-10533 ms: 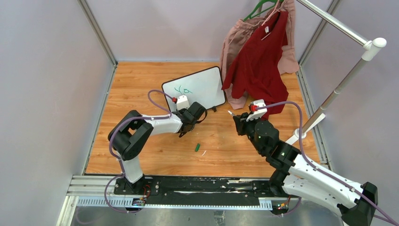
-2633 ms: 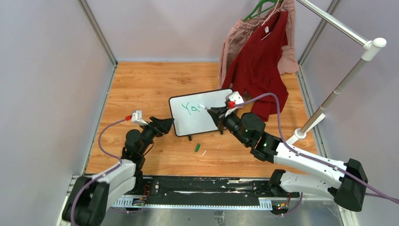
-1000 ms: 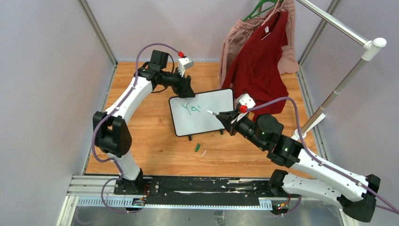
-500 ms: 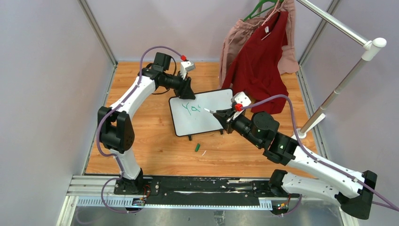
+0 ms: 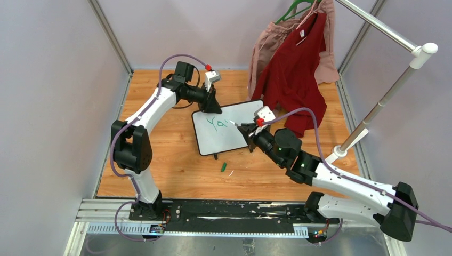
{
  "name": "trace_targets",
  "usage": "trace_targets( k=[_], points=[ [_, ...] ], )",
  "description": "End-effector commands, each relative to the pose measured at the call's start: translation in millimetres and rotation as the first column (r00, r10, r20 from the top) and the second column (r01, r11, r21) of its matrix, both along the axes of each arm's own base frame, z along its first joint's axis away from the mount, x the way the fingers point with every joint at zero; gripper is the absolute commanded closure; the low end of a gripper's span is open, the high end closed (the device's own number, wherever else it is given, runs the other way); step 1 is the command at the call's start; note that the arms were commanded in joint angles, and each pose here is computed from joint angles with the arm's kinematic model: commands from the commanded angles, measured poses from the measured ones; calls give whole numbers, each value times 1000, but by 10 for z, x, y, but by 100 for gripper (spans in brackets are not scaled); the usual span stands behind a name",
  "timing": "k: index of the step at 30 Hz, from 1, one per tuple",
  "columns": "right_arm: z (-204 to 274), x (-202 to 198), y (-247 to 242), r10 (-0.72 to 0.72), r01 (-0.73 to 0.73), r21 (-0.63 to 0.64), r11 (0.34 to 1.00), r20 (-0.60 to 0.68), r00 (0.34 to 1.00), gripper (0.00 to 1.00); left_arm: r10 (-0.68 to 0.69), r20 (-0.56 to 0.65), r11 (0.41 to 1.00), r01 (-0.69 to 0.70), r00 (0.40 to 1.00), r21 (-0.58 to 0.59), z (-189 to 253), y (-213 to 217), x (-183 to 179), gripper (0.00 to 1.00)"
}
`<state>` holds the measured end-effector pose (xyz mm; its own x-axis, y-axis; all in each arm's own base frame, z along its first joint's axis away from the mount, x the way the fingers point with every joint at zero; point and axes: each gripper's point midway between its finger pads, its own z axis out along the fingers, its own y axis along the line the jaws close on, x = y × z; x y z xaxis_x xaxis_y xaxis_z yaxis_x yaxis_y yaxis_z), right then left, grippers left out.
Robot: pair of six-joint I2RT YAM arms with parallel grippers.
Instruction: Write a sentence on the whiteboard
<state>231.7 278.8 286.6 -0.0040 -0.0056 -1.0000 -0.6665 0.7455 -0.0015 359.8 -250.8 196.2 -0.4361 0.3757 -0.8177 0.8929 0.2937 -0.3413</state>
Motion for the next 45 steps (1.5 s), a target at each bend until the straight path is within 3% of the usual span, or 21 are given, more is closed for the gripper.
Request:
trace_targets(
  k=[1,27,45],
  points=[
    [10,115,30,-61,60,37,998,40,997,100,-6,23,1000,7,1000,-8,40,-8,-4,81],
    [-441,256,156,-71,73,-101,992,25,997,100,4,93,996,4,996,-88,-158,61,-38,87],
    [-504,461,283,-96,95,-83,992,-12,995,100,21,95,996,-12,995,-93,-154,79,-26,92]
  ],
)
